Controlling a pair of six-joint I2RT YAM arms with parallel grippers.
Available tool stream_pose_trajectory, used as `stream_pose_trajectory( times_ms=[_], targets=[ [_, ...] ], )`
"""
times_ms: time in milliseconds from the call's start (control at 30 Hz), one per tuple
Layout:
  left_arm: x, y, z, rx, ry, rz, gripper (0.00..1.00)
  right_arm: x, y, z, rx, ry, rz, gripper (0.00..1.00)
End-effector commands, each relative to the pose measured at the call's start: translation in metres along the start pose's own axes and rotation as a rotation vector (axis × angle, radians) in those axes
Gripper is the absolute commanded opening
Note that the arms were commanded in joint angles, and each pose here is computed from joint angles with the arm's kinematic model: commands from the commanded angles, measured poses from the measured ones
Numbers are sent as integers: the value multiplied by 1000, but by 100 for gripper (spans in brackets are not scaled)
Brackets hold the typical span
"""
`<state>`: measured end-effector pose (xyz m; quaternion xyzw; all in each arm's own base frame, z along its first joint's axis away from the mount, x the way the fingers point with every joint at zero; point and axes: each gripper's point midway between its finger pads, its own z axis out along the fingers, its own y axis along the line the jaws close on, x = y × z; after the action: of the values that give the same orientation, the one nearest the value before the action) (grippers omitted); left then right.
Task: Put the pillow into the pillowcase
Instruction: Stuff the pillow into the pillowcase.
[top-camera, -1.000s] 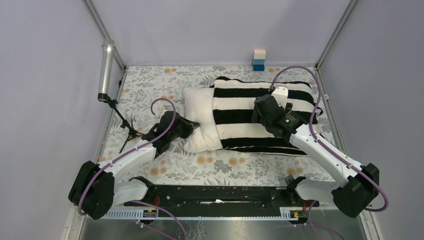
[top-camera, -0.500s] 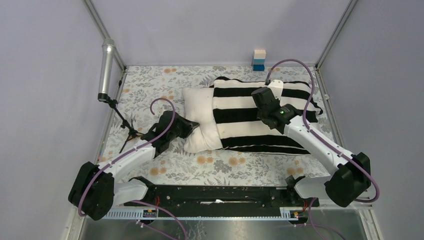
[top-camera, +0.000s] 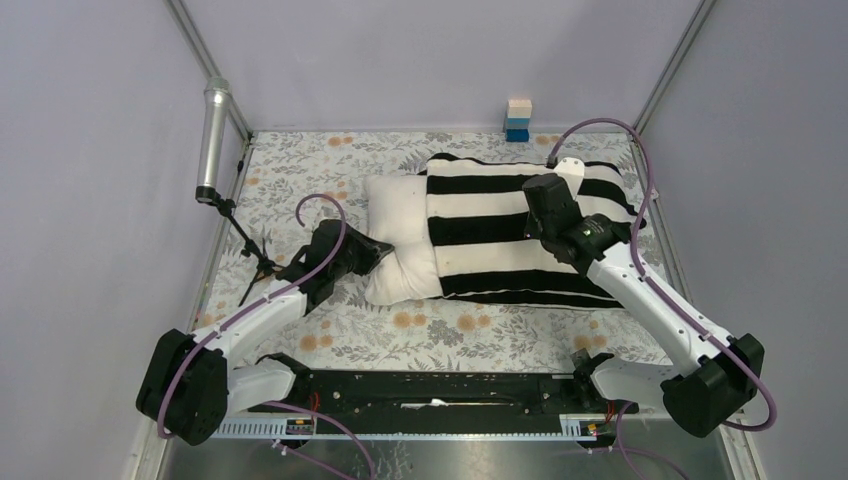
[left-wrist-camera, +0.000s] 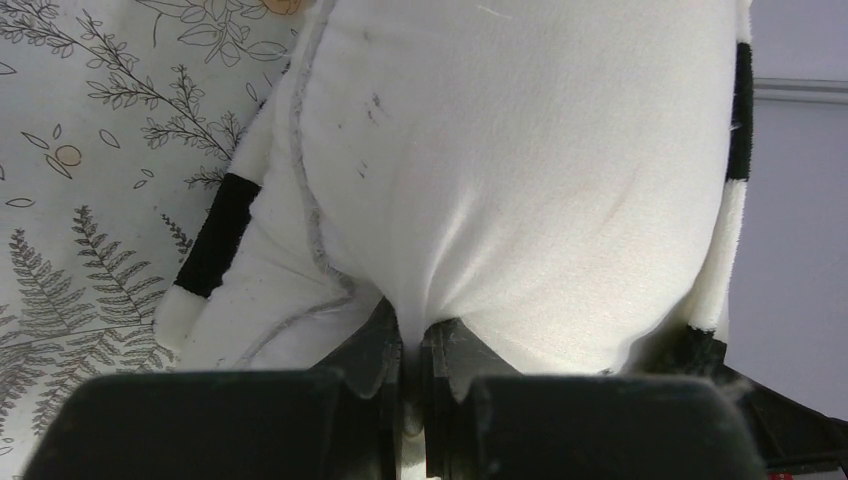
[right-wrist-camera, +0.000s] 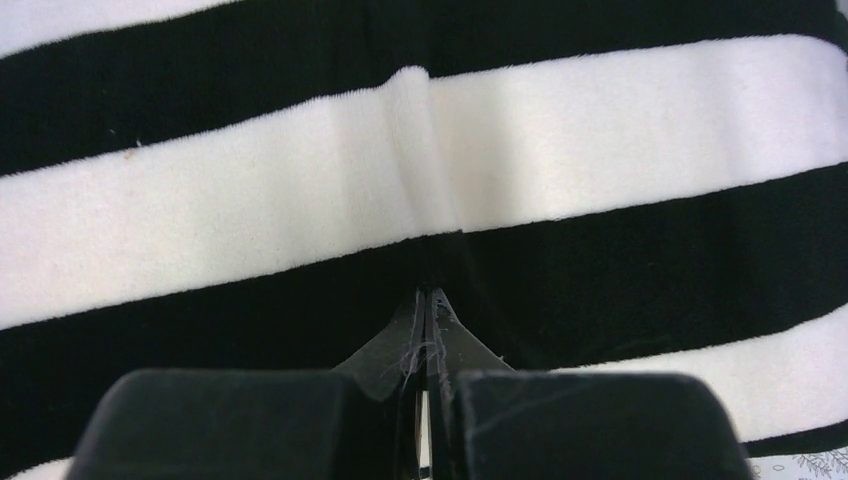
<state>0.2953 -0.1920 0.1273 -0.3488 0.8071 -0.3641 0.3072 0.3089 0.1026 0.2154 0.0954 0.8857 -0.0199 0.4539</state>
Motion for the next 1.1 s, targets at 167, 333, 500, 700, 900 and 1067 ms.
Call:
stream_pose_trajectory(
  times_ms=[167,333,500,700,900,1067],
  targets=[
    [-14,16,6,-106,-5,148,0,-3,10,11,-31,-11,12,0],
    [-10,20,7,-108,8,140,0,-11,3,4,-14,-49,14,65],
    [-10,21,8,-111,7,141,0,-5,1,12,6,-36,-22,75],
    [-10,20,9,-112,10,143,0,-5,-1,21,18,-33,-32,78],
    [-5,22,11,-108,36,143,0,10,-5,32,-32,23,19,59],
    [-2,25,12,-110,46,138,0,13,10,32,-96,54,55,3]
  ],
)
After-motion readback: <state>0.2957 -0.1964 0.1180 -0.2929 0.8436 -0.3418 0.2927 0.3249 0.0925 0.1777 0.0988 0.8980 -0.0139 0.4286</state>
